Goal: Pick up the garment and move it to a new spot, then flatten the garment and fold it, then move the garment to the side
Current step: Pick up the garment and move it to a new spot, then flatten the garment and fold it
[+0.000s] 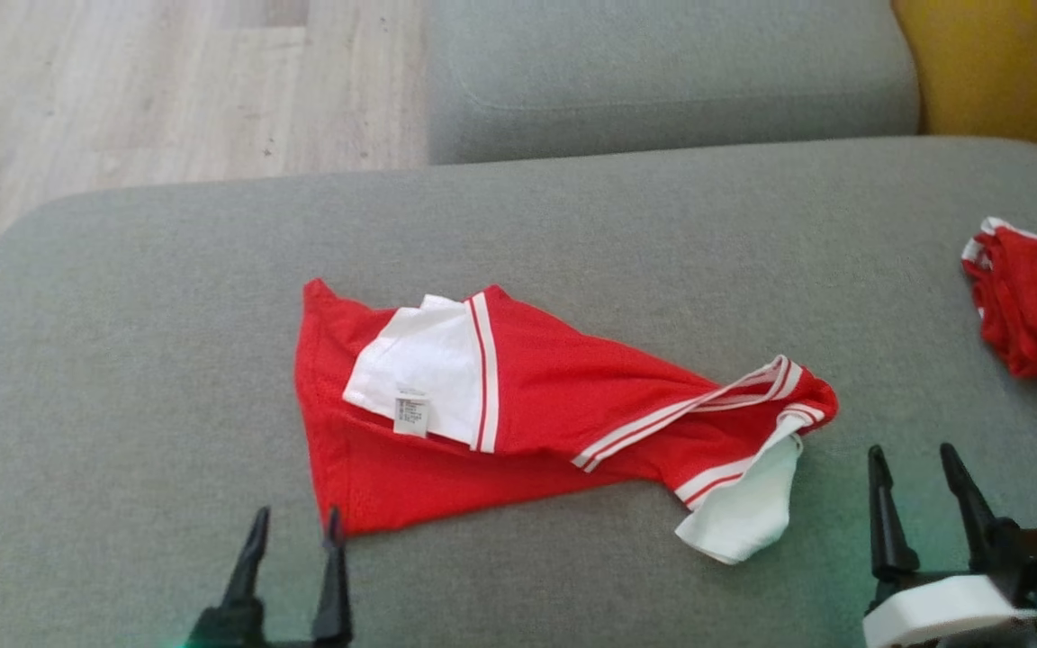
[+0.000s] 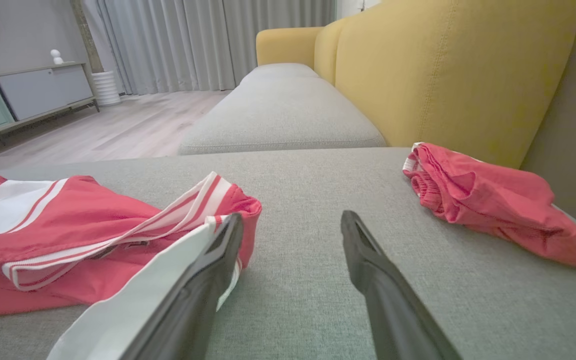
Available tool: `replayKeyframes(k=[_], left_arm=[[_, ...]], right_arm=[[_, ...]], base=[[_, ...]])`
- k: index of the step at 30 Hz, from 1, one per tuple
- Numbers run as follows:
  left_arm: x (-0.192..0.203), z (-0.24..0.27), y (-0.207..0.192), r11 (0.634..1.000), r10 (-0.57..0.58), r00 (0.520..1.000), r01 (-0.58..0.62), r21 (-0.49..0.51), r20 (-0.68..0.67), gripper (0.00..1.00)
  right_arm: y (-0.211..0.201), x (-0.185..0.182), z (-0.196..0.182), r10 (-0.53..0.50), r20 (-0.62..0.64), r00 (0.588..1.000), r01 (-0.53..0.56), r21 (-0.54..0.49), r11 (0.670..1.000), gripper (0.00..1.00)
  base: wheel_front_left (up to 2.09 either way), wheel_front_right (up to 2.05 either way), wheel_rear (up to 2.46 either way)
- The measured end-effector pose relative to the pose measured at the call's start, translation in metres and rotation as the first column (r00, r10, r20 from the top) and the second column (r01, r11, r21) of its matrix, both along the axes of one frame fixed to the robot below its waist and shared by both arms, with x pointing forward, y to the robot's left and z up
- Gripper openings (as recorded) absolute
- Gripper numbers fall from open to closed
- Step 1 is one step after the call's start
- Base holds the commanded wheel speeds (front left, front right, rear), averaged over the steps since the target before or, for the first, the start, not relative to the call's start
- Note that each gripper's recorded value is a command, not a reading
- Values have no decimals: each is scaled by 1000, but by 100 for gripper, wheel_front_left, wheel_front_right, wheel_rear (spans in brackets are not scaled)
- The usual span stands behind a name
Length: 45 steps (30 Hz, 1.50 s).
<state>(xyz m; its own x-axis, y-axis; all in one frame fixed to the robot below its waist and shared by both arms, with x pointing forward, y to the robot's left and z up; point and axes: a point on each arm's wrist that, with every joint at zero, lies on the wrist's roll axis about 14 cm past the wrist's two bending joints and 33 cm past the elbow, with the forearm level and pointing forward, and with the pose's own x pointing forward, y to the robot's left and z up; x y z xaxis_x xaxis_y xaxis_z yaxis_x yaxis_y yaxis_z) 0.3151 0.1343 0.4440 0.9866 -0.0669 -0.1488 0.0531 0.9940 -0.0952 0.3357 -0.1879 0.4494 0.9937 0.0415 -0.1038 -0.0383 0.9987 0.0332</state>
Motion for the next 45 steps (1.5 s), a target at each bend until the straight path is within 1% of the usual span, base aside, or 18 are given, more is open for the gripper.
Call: replayKeyframes(k=[4,9,12,29,34,39,42,45], left_arm=[[-11,-4,22,998,61,998,-61,18,-6,100],[-23,-12,38,993,115,993,-115,18,-25,100],[-24,-10,43,992,127,992,-127,21,-17,100],[-20,-11,44,994,109,994,-109,15,-14,100],[-11,-15,30,999,38,999,-37,30,-23,100],[22,-12,6,993,-85,996,86,77,-11,100],[44,-18,-5,975,-165,985,171,144,-50,100],[65,-27,-8,932,-237,964,260,252,-119,100]], right_arm=[[-2,-1,-1,-3,-4,1000,3,-1,1000,100],[-1,-7,-12,-2,-38,999,2,-1,1000,100],[-2,-8,-13,-2,-43,999,2,-2,1000,100],[3,-10,-19,12,-65,998,-12,2,1000,100],[3,-11,-24,9,-78,997,-8,4,1000,100],[3,-8,-24,7,-82,997,-7,6,1000,100],[3,-2,-23,4,-78,997,-4,6,1000,100],[2,2,-27,2,-89,996,-1,8,1000,100]], base=[[0,0,0],[0,0,0],[0,0,0],[0,0,0],[0,0,0],[0,0,0],[0,0,0],[0,0,0]])
